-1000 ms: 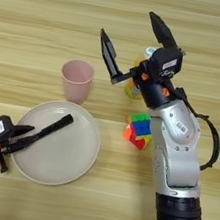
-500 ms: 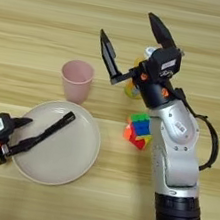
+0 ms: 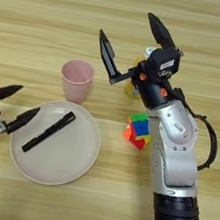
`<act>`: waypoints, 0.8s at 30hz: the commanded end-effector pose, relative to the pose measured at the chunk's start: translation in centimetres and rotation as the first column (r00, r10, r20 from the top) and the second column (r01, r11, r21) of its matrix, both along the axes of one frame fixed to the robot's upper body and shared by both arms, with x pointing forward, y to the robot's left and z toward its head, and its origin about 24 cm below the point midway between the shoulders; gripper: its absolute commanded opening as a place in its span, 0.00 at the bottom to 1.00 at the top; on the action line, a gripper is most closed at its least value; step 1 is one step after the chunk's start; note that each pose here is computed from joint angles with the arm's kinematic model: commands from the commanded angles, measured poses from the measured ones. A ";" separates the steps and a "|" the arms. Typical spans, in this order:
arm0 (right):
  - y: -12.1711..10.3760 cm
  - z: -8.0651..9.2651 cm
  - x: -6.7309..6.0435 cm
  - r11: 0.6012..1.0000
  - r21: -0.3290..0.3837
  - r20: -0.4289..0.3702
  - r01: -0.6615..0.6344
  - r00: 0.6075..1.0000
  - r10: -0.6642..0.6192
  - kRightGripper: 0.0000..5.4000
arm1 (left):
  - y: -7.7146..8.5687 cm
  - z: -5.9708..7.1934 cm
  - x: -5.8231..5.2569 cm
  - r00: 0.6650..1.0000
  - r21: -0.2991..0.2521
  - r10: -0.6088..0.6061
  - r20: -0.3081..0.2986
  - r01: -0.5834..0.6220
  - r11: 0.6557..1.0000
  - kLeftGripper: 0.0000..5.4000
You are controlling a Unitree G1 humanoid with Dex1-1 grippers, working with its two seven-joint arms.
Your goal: Move the objects on the table
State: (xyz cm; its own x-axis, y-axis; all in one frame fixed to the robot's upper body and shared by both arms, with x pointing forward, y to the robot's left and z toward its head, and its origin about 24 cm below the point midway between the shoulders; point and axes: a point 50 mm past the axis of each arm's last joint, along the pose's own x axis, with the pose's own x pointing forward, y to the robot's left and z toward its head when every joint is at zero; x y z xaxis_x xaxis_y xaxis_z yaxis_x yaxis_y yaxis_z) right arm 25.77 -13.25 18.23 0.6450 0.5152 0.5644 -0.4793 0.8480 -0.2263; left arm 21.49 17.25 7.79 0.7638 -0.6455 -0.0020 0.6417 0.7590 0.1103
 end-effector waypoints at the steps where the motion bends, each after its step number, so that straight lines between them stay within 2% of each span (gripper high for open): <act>1: 0.1 0.3 0.1 1.000 -0.001 0.021 -0.002 1.000 0.002 1.00 | 0.1 1.7 0.2 0.996 -0.063 0.017 0.084 -0.012 0.998 0.81; 4: 0.0 0.3 0.1 1.000 -0.001 0.021 -0.001 1.000 0.001 1.00 | 0.3 2.8 0.4 0.990 -0.116 0.046 0.130 -0.031 0.993 0.87; 11: 0.0 0.3 0.2 1.000 -0.002 0.023 0.001 1.000 -0.001 1.00 | 1.5 3.6 1.6 0.967 -0.177 0.190 0.169 -0.160 0.971 0.99; 15: -0.1 0.3 0.2 1.000 -0.004 0.024 0.005 1.000 -0.004 1.00 | 3.2 3.6 2.9 0.915 -0.199 0.352 0.197 -0.315 0.928 0.99; 18: -0.1 0.3 0.2 1.000 -0.007 0.025 0.007 1.000 -0.007 1.00 | 4.1 3.0 3.7 0.877 -0.168 0.436 0.203 -0.407 0.898 0.99; 20: -0.1 0.3 0.2 1.000 -0.009 0.026 0.008 1.000 -0.008 1.00 | 4.5 2.6 4.0 0.856 -0.168 0.477 0.201 -0.450 0.877 0.99; 24: -0.1 0.3 0.3 1.000 -0.012 0.029 0.008 1.000 -0.008 1.00 | 5.2 2.1 4.5 0.788 -0.154 0.561 0.254 -0.540 0.828 0.99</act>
